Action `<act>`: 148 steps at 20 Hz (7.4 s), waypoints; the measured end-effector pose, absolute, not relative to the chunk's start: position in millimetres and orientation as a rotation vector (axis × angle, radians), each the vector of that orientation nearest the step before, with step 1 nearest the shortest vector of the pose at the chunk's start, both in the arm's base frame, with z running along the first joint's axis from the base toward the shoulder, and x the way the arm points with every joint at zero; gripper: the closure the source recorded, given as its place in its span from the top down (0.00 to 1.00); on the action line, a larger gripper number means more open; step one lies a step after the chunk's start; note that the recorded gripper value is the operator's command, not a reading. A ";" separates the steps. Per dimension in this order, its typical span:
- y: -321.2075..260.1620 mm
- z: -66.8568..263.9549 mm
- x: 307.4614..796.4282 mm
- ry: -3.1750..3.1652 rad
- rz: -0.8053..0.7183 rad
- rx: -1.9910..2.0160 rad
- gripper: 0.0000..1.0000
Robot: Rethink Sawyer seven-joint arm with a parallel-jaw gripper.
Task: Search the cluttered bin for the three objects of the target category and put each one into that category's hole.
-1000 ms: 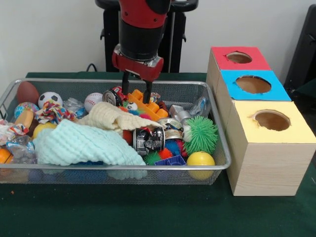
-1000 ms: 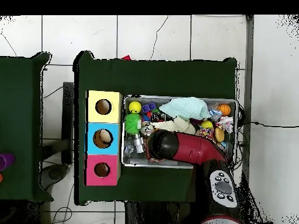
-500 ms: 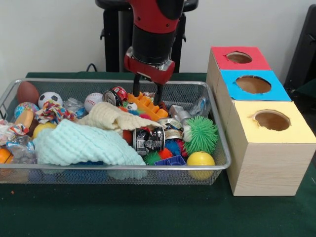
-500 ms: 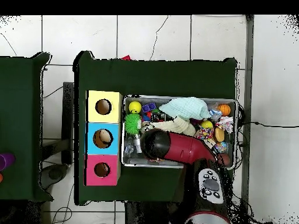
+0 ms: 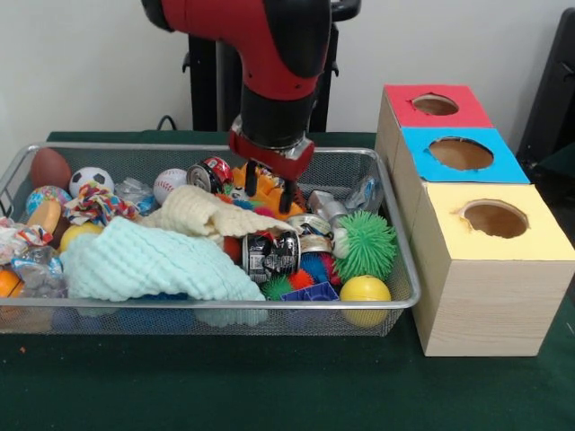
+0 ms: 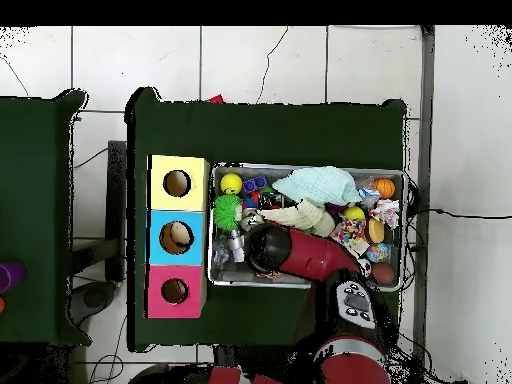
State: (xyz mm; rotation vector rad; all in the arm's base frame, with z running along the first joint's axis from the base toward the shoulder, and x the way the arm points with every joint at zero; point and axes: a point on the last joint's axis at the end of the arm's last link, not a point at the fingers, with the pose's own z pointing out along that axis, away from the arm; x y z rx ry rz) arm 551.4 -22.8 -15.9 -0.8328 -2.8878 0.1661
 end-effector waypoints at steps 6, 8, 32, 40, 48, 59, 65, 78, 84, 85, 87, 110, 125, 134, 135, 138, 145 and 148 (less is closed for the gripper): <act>-51.5 -39.8 553.1 -2.907 0.161 -0.932 1.00; -58.4 -49.3 548.7 -2.897 0.153 -0.954 1.00; -193.5 -44.0 571.9 -2.826 -0.094 -1.038 1.00; -203.3 -43.2 574.4 -2.824 -0.188 -0.918 1.00; -207.4 -42.1 574.8 -2.831 -0.228 -0.866 1.00; -208.2 -42.3 576.4 -2.863 -0.236 -0.818 1.00; -205.4 -42.3 576.1 -2.878 -0.218 -0.785 1.00; -130.8 -56.2 584.5 -3.089 0.025 -0.548 1.00; -87.3 -53.2 581.2 -3.133 0.116 -0.524 1.00; -83.0 -51.8 580.5 -3.131 0.121 -0.530 1.00; -68.6 -44.0 578.7 -3.118 0.139 -0.565 1.00; -81.1 73.6 562.0 -2.973 0.191 -0.893 1.00; -199.6 61.5 536.1 -2.832 0.187 -1.150 1.00; -225.5 36.1 551.8 -2.845 0.178 -1.132 1.00; -226.0 34.7 553.0 -2.847 0.176 -1.130 1.00; -228.9 22.8 563.3 -2.852 0.159 -1.113 1.00; -226.6 2.6 578.5 -2.837 0.119 -1.077 1.00; -227.1 -7.1 584.5 -2.834 0.096 -1.068 1.00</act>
